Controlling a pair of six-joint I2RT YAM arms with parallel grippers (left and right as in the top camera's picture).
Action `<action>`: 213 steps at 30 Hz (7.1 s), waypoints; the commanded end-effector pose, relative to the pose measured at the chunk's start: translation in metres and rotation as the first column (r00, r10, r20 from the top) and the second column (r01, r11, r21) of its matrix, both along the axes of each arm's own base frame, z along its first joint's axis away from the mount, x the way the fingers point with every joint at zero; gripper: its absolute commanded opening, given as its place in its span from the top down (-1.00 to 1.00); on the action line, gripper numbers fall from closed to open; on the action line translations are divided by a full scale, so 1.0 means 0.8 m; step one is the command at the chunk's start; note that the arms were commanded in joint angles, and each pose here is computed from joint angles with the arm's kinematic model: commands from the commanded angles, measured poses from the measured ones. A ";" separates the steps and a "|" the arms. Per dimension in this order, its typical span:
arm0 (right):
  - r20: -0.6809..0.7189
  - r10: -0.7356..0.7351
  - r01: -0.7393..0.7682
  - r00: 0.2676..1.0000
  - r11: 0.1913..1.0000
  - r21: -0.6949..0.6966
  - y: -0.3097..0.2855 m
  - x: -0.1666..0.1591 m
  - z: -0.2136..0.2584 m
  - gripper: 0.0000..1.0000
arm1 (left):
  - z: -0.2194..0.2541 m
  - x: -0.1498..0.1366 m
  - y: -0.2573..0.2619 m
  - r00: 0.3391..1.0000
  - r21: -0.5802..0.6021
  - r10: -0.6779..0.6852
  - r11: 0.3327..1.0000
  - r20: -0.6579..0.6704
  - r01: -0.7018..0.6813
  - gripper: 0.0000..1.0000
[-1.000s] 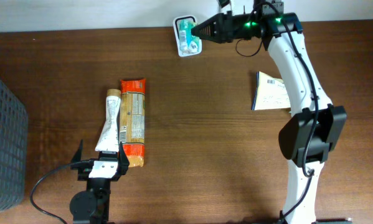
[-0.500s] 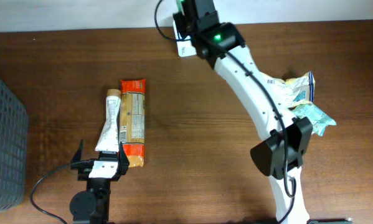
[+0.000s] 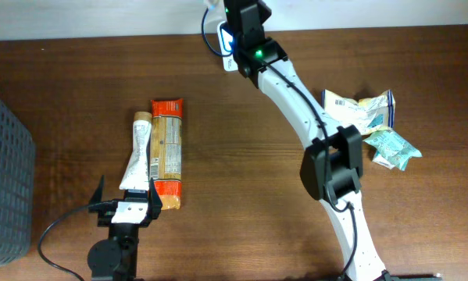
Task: Scan the item barcode
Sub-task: 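Lift the tissue pack and hold it under the scanner, then carry the tissue pack to the right edge and release it, then reach the right gripper to the orange-labelled pasta pack and grasp it, then lift the pasta pack and hold it under the scanner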
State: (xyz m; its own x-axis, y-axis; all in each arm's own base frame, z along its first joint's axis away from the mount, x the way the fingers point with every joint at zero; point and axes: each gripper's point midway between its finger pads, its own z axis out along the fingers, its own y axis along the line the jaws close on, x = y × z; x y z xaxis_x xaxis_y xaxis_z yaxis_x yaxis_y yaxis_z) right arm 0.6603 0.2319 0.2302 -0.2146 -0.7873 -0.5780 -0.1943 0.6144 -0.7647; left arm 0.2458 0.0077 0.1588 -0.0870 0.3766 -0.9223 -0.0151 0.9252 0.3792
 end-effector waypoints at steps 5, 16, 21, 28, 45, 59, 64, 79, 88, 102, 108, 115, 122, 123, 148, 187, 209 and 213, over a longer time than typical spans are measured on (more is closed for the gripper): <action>-0.079 0.079 -0.089 0.994 0.988 -0.125 0.019 0.013 -0.086 0.92 | -0.002 0.000 0.001 1.000 0.012 0.001 1.000 -0.002 -0.001 -0.98; -0.103 0.083 -0.096 0.991 0.986 -0.134 0.023 0.012 -0.105 0.92 | -0.002 0.000 0.001 1.000 0.012 0.001 1.000 -0.002 -0.001 -0.98; -0.100 0.087 -0.100 0.991 0.987 -0.129 0.027 0.010 -0.099 0.92 | -0.002 0.000 0.001 1.000 0.012 0.001 1.000 -0.002 -0.001 -0.98; -0.075 0.066 -0.058 0.995 0.994 0.094 0.025 -0.013 -0.018 0.92 | -0.002 0.000 0.001 1.000 0.012 0.001 1.000 -0.002 -0.001 -0.98; -0.811 -0.211 0.620 0.546 0.752 0.222 -0.164 -0.257 -0.020 0.92 | -0.002 0.000 0.001 1.000 0.012 0.001 1.000 -0.002 -0.001 -0.98; -0.948 -0.279 0.935 0.151 0.351 0.046 -0.383 -0.307 -0.165 0.60 | -0.002 0.000 0.001 1.000 0.012 0.001 1.000 -0.002 -0.001 -0.98; -0.966 -0.054 0.900 0.253 0.380 0.215 -0.327 -0.283 -0.140 -0.76 | -0.002 0.000 0.001 1.000 0.012 0.001 1.000 -0.002 -0.001 -0.98; -0.770 0.406 0.541 0.493 0.550 0.636 0.021 -0.235 -0.083 -0.89 | -0.002 0.000 0.001 1.000 0.012 0.001 1.000 -0.002 -0.001 -0.98; -0.755 0.447 0.418 0.480 0.640 0.645 0.196 -0.278 -0.162 -0.97 | -0.002 0.000 0.001 1.000 0.012 0.001 1.000 -0.002 -0.001 -0.98; -0.863 0.416 0.592 0.285 0.632 0.500 0.252 -0.335 -0.297 -0.15 | -0.002 0.000 0.001 1.000 0.012 0.001 1.000 -0.002 -0.001 -0.98; -0.870 0.418 0.587 0.261 0.647 0.487 0.259 -0.347 -0.311 0.76 | -0.002 0.000 0.001 1.000 0.012 0.001 1.000 -0.002 -0.001 -0.98; -0.899 0.370 0.625 0.233 0.652 0.430 0.223 -0.338 -0.306 0.92 | -0.002 0.000 0.001 1.000 0.012 0.001 1.000 -0.002 -0.001 -0.98; -0.923 0.318 0.625 0.219 0.681 0.383 0.128 -0.312 -0.233 0.92 | -0.002 0.000 0.001 1.000 0.012 0.001 1.000 -0.002 -0.001 -0.98; -0.939 0.291 0.633 0.185 0.695 0.340 0.108 -0.318 -0.235 0.92 | -0.002 0.000 0.001 1.000 0.012 0.001 1.000 -0.002 -0.001 -0.98; -0.901 0.424 0.653 -0.090 0.709 0.268 0.059 -0.387 -0.297 -0.76 | -0.002 0.000 0.001 1.000 0.012 0.001 1.000 -0.002 -0.001 -0.98; -0.240 0.882 0.356 0.406 0.089 0.930 -0.084 -0.356 0.122 0.92 | -0.002 0.000 0.001 1.000 0.012 0.001 1.000 -0.002 -0.001 -0.98; -0.053 -0.015 0.039 0.998 0.871 0.489 -0.037 -0.177 0.117 0.92 | -0.002 0.000 0.001 1.000 0.012 0.001 1.000 -0.002 -0.001 -0.98; 0.153 0.021 -0.052 0.988 0.978 0.202 0.000 -0.130 0.109 0.92 | -0.002 0.000 0.001 1.000 0.012 0.001 1.000 -0.002 -0.001 -0.98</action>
